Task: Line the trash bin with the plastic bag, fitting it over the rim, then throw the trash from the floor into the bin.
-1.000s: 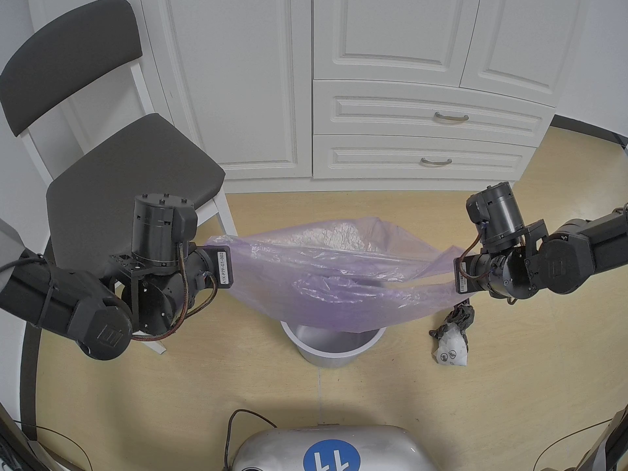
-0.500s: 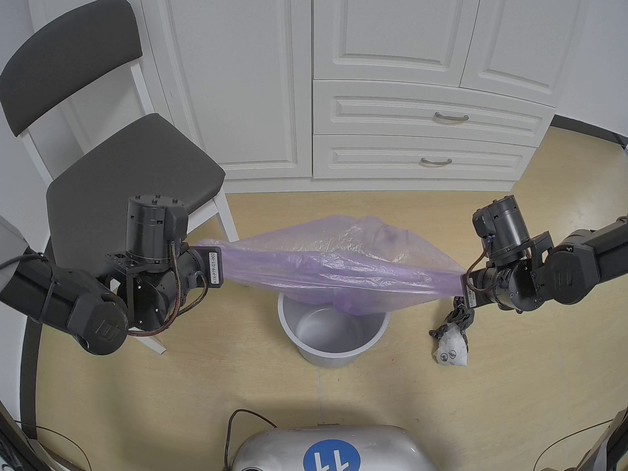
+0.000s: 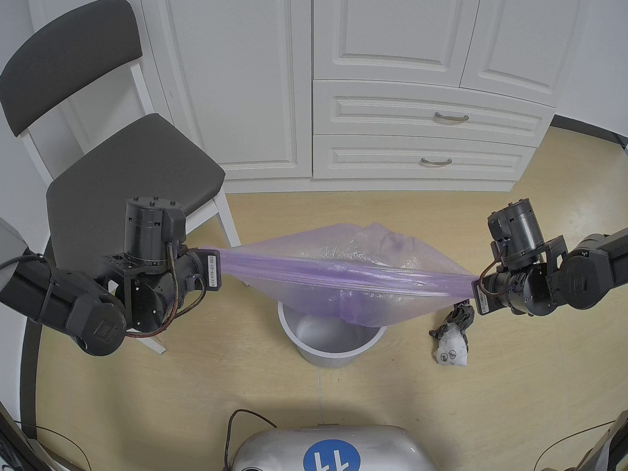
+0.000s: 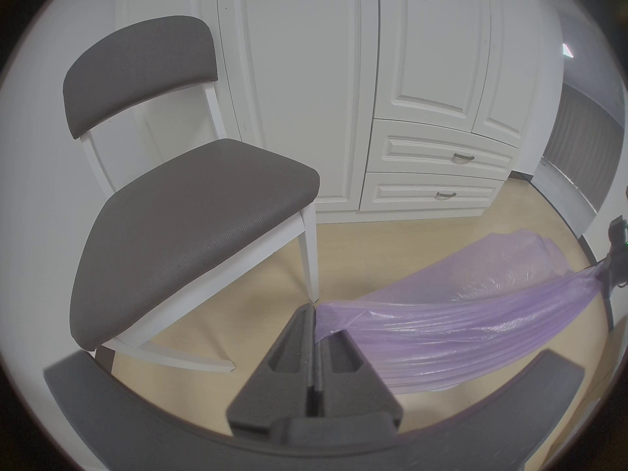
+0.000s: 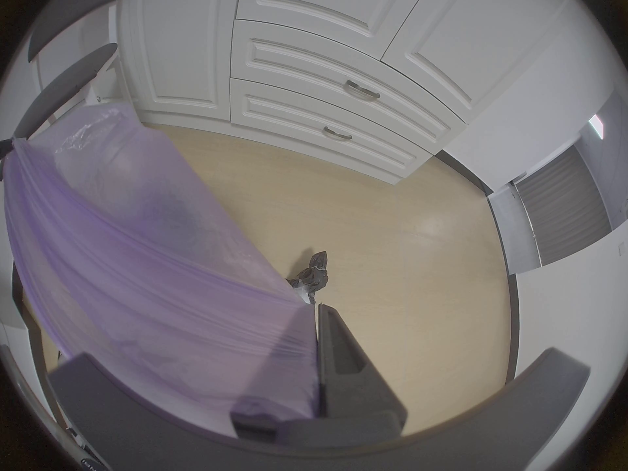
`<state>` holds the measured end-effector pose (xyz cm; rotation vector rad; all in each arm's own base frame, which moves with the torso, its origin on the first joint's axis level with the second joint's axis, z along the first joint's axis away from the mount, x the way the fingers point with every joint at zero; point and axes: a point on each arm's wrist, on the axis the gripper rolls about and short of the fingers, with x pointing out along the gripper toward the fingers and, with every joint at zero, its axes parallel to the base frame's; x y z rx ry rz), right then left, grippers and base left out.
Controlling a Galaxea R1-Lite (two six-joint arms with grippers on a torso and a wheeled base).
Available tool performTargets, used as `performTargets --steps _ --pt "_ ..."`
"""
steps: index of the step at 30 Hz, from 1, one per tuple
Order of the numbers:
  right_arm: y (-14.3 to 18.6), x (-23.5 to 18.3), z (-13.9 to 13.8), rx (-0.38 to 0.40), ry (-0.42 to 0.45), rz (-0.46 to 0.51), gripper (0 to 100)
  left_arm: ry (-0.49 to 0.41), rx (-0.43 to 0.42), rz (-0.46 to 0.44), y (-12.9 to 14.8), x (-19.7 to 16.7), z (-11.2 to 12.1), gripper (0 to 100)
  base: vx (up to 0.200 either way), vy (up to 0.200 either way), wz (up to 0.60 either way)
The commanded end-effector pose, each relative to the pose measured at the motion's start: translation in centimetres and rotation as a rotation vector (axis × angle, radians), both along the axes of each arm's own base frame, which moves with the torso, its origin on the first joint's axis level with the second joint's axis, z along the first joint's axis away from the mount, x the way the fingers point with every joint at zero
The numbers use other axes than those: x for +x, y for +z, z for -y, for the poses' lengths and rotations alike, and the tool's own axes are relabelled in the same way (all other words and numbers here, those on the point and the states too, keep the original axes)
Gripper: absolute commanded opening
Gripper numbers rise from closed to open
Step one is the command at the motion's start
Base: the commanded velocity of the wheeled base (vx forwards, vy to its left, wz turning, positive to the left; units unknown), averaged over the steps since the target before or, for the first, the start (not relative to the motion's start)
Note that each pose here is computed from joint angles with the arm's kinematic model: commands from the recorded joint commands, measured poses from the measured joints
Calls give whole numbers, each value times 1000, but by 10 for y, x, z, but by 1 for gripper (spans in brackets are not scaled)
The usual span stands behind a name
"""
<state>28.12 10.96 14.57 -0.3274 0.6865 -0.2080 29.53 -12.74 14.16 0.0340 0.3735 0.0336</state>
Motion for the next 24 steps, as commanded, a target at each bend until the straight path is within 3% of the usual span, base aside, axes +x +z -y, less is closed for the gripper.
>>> performTargets --steps 1,7,14,19,24 --pt "3 -4 3 -3 -8 8 0 11 2 3 1 -1 -2 0 0 0 0" --pt "-1 -10 -10 10 43 29 0 -75 0 6 -4 -13 22 0 0 0 0" --pt "-10 -18 -25 31 142 132 0 -183 -56 106 -6 -30 49 0 0 0 0" --pt "-23 -33 -33 69 396 272 0 -425 -180 227 -9 -69 92 0 0 0 0" --pt "-28 -41 -36 113 547 376 0 -524 -254 298 -14 -83 109 0 0 0 0"
